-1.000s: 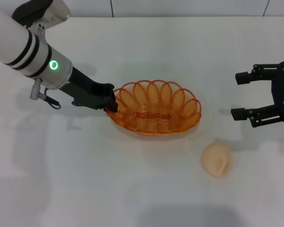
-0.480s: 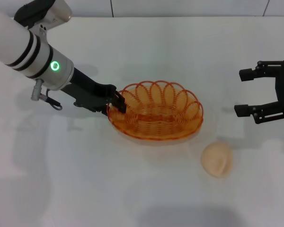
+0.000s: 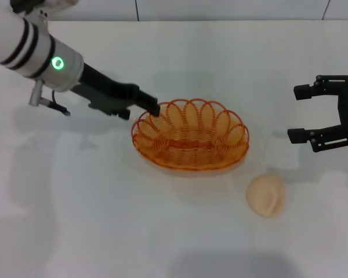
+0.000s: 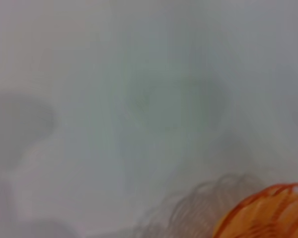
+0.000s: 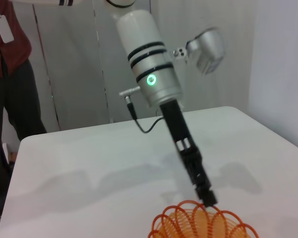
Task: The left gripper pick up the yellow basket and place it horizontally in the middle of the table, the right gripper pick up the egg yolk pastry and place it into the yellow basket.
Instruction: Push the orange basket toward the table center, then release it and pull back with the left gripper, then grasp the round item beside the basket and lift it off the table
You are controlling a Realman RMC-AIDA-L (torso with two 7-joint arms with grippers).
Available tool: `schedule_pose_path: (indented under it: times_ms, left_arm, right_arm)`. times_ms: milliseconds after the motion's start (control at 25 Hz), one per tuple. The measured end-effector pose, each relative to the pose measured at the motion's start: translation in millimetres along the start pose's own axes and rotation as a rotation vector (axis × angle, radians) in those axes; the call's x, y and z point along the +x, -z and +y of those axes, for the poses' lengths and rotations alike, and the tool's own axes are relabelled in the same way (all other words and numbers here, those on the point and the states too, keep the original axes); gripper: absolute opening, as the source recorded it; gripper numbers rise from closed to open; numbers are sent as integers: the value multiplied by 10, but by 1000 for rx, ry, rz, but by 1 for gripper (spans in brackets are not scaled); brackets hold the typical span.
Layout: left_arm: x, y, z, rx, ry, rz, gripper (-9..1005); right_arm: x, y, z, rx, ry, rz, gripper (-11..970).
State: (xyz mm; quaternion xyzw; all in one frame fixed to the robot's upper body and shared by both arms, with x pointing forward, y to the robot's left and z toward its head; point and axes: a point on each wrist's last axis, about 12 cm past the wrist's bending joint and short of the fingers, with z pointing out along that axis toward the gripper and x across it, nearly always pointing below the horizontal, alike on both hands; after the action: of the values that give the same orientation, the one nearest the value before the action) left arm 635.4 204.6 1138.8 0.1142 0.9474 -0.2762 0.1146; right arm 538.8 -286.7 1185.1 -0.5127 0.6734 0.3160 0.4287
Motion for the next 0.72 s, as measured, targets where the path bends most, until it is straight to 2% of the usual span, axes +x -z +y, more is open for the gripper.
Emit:
schedule_pose_path:
  times_ms: [240,360,560,720]
  left_arm:
    - [-67,201,56,47,-50,-124,786]
    - [-52,321,133,92,-89,-222,785]
    - [78,509,293,183,-222,-415,784]
    - [235,605,396,226,-347,-478,782]
  right_arm:
    - [19,15,11,11,-10,-17,856]
    - [27,26,9,16,-16,-22,855]
    - [52,27,12,17,-43,-8,855]
    - [93,22,22,10,-90,41,855]
